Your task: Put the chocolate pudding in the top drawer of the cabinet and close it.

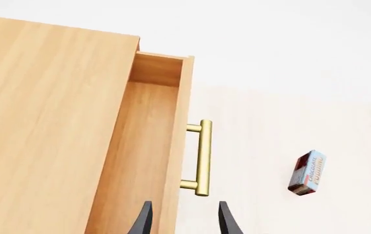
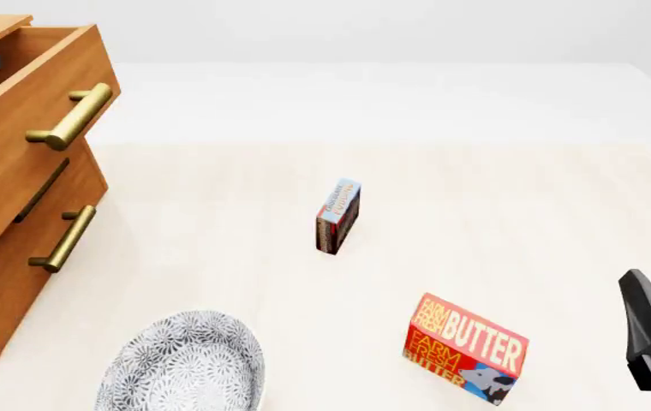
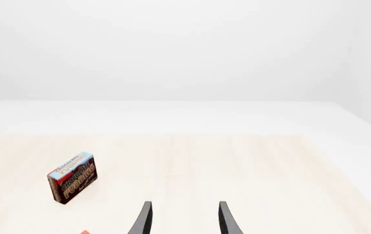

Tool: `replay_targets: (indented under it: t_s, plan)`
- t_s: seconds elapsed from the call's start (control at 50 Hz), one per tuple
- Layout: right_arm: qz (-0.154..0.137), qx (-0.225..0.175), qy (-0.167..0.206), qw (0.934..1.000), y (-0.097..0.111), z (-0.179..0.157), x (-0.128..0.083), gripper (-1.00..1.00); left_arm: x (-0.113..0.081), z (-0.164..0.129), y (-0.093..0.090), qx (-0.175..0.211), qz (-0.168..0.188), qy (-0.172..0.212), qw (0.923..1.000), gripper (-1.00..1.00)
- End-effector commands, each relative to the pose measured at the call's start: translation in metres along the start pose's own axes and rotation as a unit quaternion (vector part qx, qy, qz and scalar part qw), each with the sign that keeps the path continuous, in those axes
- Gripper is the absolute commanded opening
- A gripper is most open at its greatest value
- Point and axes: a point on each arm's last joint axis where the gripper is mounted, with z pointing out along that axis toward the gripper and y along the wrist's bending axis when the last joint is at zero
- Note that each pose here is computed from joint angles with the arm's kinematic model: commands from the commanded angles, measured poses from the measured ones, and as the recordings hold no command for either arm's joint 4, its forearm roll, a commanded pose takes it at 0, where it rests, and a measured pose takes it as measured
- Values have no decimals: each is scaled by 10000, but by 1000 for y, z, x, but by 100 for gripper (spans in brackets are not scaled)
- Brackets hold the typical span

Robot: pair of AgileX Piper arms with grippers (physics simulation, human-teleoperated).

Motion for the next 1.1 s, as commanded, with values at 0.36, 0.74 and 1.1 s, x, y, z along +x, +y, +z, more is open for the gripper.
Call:
replay_targets:
  t_s: [0.36,0.74,1.1]
  plan:
    - [0,0,1,10000,0,0,0,100,7,24,2,-61,11,335,9994,100]
    - [0,0,-1,10000,0,0,0,100,13,44,2,-65,-23,531,9986,100]
    - [0,0,0,10000,0,0,0,100,22,56,-1,-16,-71,661,9978,100]
